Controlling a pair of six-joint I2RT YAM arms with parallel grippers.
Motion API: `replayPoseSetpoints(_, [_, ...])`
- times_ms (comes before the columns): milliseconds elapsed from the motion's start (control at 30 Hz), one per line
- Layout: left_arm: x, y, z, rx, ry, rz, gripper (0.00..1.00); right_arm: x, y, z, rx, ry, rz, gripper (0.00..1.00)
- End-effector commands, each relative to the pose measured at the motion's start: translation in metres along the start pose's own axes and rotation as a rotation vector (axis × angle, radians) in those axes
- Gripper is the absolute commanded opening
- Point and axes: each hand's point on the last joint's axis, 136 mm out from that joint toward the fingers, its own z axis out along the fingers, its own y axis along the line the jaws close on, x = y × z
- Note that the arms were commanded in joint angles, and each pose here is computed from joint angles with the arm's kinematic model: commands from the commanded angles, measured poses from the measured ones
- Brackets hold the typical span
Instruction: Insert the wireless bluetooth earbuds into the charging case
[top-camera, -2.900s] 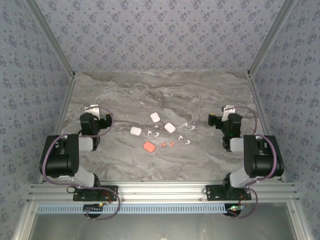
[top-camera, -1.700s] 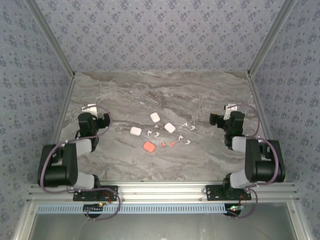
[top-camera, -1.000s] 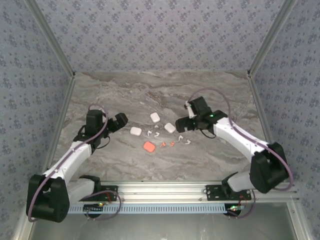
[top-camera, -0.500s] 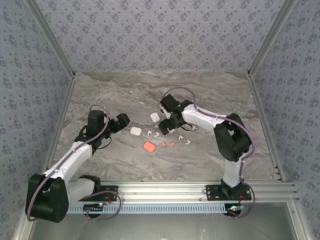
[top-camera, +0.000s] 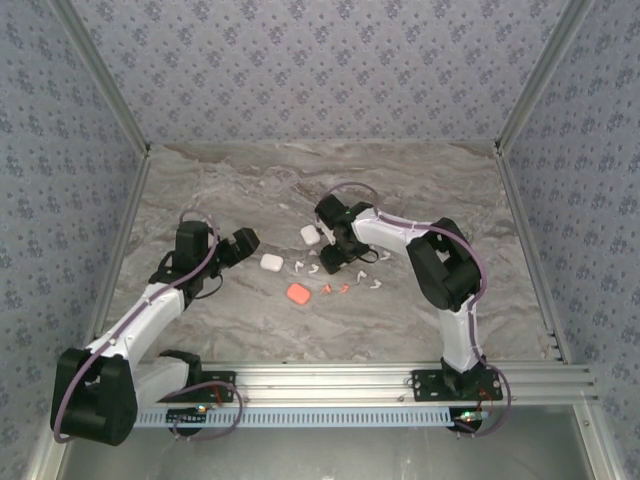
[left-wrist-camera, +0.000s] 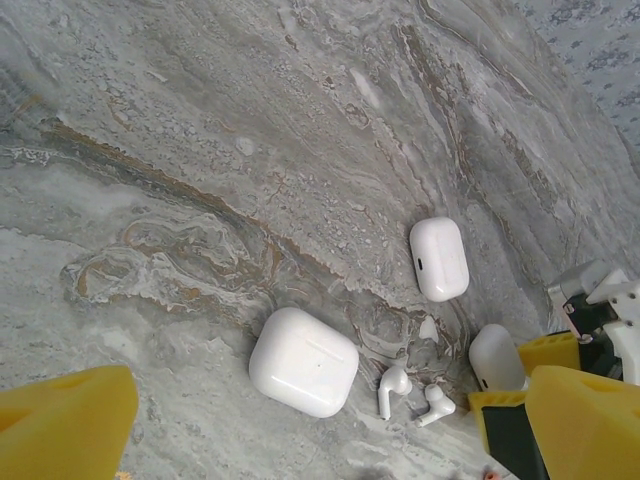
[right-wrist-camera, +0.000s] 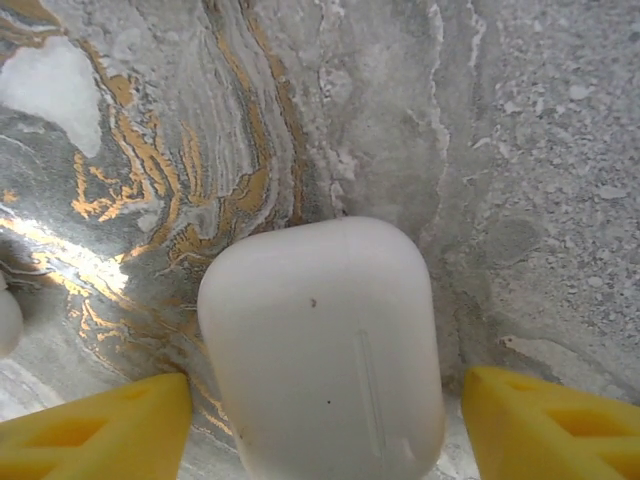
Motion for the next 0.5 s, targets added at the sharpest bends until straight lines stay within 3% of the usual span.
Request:
replayPoseSetpoints(0, [-0.007,-0.01,-0.007,0.019,-0.018,0.015,0.99,0.006,0.003,0.003,-0.003,0.041,-0.017,0.64])
replayPoseSetpoints(133, [-0.009,-0.013,-0.009,0.017,-0.017,0.029,0.99,0.004,0.001,-0.003,0.009,0.02,-0.028,0.54])
replayPoseSetpoints(267, [-0.013,-0.022,-0.013,0.042,-0.017,0.05,0.99,-0.006,-0.004,-0.026,0.032,-0.077,-0.043,0.47])
replayPoseSetpoints(467, [-0.019,-0.071,-0.025,0.245,0.017,0.102,0.97,-0.019,-0.006,-0.081,0.04,-0.303,-0.111,0.46])
